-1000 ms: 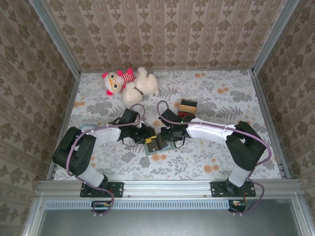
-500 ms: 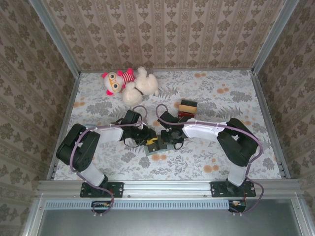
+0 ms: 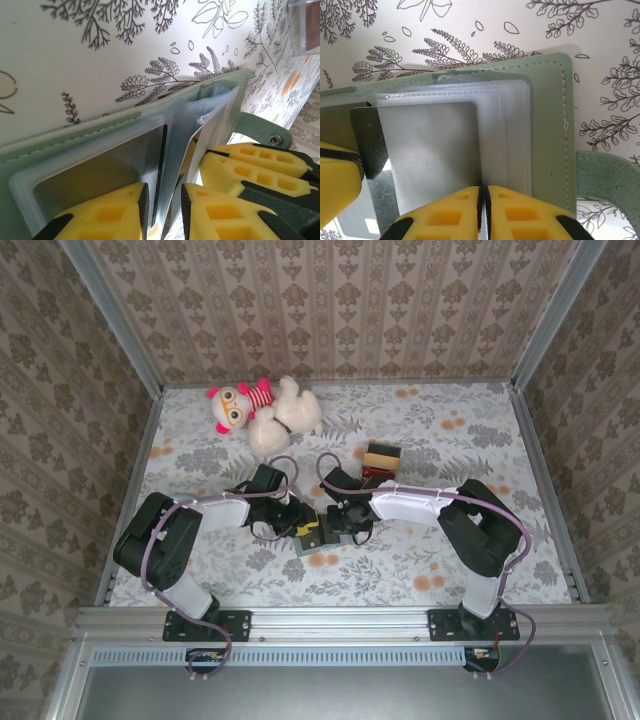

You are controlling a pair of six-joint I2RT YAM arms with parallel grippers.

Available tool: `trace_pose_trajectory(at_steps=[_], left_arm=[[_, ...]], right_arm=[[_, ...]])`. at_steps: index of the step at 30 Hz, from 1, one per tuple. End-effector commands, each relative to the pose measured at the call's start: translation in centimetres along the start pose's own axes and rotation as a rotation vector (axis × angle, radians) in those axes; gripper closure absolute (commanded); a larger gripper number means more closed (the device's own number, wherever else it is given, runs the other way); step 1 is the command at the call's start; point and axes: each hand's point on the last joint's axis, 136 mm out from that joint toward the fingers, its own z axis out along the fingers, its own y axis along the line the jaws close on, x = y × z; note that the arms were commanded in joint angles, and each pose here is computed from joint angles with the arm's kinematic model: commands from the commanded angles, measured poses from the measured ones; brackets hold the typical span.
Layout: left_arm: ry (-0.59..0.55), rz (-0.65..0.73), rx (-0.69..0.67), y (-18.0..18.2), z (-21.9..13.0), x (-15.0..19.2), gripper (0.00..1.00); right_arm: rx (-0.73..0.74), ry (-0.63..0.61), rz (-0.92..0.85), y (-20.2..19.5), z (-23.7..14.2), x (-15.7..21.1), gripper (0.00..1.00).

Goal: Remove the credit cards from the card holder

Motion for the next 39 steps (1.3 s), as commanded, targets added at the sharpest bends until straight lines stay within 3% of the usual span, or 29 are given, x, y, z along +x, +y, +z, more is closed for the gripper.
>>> trace_pose_trajectory(at_steps=[1, 18, 30, 39], left_arm=[[0.001, 0.06, 0.038, -1.5, -0.1, -0.1, 0.75], [0.024, 0.092, 0.027, -1.7, 0.6, 0.0, 0.82], [0.004, 0.097, -0.054, -0.2, 0.5, -0.3, 0.74], [0.032, 0.112, 0.006, -1.5, 1.0, -0.2, 0.78]], right_arm=[[0.056, 0.048, 0.024, -1.4, 1.2, 1.0, 0.85], [0.042, 0.042, 0.026, -1.1, 0.8, 0.8, 0.86], [0.045, 0.044, 0.029, -1.2, 0.9, 0.9, 0.86], [0.041, 0.044, 0.03, -1.1, 0.8, 0.9, 0.86]])
